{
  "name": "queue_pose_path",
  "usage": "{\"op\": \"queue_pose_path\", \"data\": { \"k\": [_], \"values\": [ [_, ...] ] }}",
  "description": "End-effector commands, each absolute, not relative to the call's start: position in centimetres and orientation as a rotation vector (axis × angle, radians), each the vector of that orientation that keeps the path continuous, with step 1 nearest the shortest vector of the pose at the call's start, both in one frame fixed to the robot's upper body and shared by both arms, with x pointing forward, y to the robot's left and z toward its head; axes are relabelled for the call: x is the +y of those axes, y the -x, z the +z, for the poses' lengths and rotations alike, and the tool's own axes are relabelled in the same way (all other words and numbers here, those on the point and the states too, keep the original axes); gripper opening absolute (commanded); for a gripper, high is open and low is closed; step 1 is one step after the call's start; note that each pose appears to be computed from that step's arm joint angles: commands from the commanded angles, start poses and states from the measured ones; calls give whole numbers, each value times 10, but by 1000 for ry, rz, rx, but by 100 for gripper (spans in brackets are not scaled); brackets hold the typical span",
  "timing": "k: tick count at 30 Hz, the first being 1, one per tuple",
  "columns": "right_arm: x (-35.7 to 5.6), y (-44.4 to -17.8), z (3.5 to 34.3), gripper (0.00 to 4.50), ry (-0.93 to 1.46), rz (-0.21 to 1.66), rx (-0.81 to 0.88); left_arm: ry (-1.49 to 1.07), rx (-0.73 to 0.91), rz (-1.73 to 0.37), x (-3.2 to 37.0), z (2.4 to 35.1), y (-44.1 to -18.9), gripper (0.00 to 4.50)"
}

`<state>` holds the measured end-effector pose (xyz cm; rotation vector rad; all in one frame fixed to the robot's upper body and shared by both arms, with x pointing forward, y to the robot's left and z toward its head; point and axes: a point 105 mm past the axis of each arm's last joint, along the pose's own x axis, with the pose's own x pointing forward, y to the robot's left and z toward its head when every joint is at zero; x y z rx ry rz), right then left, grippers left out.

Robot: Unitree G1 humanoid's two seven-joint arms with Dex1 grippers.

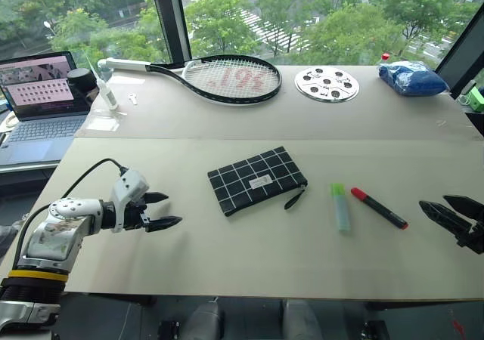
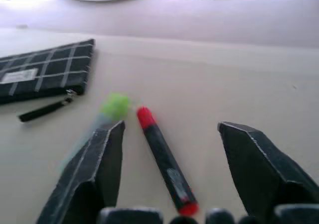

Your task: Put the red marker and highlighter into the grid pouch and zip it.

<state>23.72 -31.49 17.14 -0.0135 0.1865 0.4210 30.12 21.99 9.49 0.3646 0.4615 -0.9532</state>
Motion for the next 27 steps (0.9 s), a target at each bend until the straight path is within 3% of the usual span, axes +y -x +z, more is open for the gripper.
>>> {"op": "queue_pose_path", "data": {
  "k": [1,2,7,12,18,23,27],
  "values": [
    [-273,-251,184,211,47,586,153,-578,405,-986,220,109,-309,450],
    [-261,-257,186,163,35,624,138,-619,399,-999,220,108,-311,450],
    [-192,-278,179,10,58,860,133,-709,358,-1050,210,111,-320,450],
    [-141,-331,152,4,332,855,140,-816,359,-1102,204,103,-326,450],
    [-127,-392,143,4,564,690,137,-889,293,-1179,188,99,-331,450],
    [-125,-402,115,4,728,721,211,-913,167,-1218,173,100,-335,450],
    [-123,-403,112,4,740,733,203,-927,8,-1264,158,95,-330,450]
  ]
}}
